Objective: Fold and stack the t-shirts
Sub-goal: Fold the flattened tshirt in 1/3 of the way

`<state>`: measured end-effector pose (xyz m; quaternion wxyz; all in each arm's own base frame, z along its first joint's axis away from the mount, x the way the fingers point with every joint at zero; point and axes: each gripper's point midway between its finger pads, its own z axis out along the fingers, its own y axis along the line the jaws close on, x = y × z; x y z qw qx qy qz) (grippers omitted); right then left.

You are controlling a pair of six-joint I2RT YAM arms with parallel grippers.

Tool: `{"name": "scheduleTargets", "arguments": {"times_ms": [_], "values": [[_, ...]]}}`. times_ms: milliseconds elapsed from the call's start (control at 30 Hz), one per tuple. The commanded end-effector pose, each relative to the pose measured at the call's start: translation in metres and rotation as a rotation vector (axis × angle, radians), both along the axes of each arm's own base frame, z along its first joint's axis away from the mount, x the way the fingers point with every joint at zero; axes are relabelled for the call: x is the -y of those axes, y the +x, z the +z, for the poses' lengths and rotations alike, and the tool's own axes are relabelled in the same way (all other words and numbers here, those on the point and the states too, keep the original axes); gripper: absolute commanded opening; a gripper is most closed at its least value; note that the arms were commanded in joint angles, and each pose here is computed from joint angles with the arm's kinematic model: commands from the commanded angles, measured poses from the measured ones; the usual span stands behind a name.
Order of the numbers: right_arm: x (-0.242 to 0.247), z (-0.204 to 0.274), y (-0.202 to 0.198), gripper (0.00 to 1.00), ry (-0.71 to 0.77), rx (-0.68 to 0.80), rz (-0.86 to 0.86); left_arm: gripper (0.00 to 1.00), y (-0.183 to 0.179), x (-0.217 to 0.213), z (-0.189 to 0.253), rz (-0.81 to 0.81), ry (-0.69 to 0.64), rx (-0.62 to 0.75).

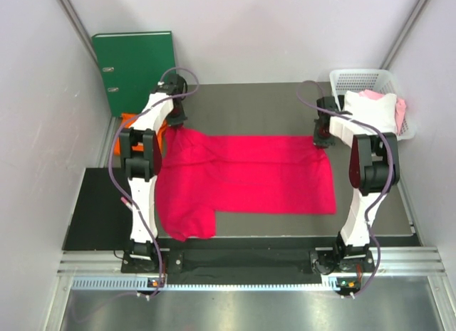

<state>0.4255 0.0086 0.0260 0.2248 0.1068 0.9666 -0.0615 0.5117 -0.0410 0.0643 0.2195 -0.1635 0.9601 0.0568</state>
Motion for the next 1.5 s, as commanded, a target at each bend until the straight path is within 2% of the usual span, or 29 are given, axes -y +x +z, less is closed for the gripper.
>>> {"name": "scheduleTargets", "arguments": {"times_ms": [0,100,133,200,233,267,333,367,400,433,467,533,667,767,933,1033,1233,1433,1467], "values": [[0.003,0.009,0.058,0.0,-0.016,0.135,-0.024,0.0,0.032,-0.001,0.004,0.009,-0.024,0.073],[0.002,0.016,0.08,0.0,-0.016,0.16,-0.021,0.01,0.044,-0.002,0.007,-0.002,-0.047,0.088],[0.002,0.013,0.081,0.0,-0.015,0.147,-0.02,0.39,0.047,-0.001,0.011,-0.02,-0.057,0.096],[-0.001,0.024,0.089,0.06,-0.008,0.169,-0.009,0.8,0.046,-0.001,0.022,-0.039,-0.074,0.115],[-0.001,0.031,0.089,0.11,-0.006,0.179,-0.005,0.98,0.039,-0.001,0.018,-0.045,-0.071,0.097],[-0.002,0.035,0.087,0.33,-0.006,0.184,-0.003,0.99,0.04,0.002,0.041,-0.063,-0.089,0.151],[-0.003,0.058,0.084,0.48,0.007,0.23,-0.004,0.99,0.022,0.003,0.037,-0.089,-0.093,0.129],[-0.005,0.059,0.077,0.6,0.014,0.225,-0.003,0.99,0.017,0.005,0.062,-0.104,-0.106,0.182],[-0.006,0.078,0.074,0.63,0.022,0.265,-0.005,0.99,0.016,0.005,0.069,-0.119,-0.109,0.213],[-0.01,0.083,0.07,0.64,0.042,0.276,0.0,0.99,0.001,0.008,0.056,-0.135,-0.121,0.181],[-0.013,0.082,0.062,0.68,0.049,0.269,-0.001,0.99,-0.006,0.009,0.076,-0.151,-0.13,0.223],[-0.016,0.1,0.052,0.68,0.066,0.306,-0.02,0.99,-0.023,0.013,0.066,-0.177,-0.152,0.2],[-0.02,0.102,0.024,0.68,0.093,0.317,-0.056,0.91,-0.048,0.023,0.057,-0.227,-0.208,0.162],[-0.026,0.106,0.01,0.68,0.109,0.324,-0.065,0.94,-0.054,0.025,0.047,-0.234,-0.22,0.145],[-0.034,0.105,-0.003,0.68,0.1,0.302,-0.043,0.92,-0.052,0.035,0.04,-0.278,-0.26,0.142],[-0.035,0.104,-0.005,0.68,0.099,0.29,-0.043,0.81,-0.051,0.044,0.029,-0.308,-0.307,0.118],[-0.041,0.111,0.005,0.68,0.116,0.304,-0.037,0.67,-0.044,0.058,0.005,-0.337,-0.374,0.075],[-0.046,0.11,0.016,0.68,0.109,0.289,-0.013,0.66,-0.039,0.07,-0.003,-0.366,-0.408,0.059],[-0.046,0.109,0.017,0.67,0.109,0.285,-0.011,0.58,-0.038,0.071,-0.001,-0.37,-0.407,0.064]]}}
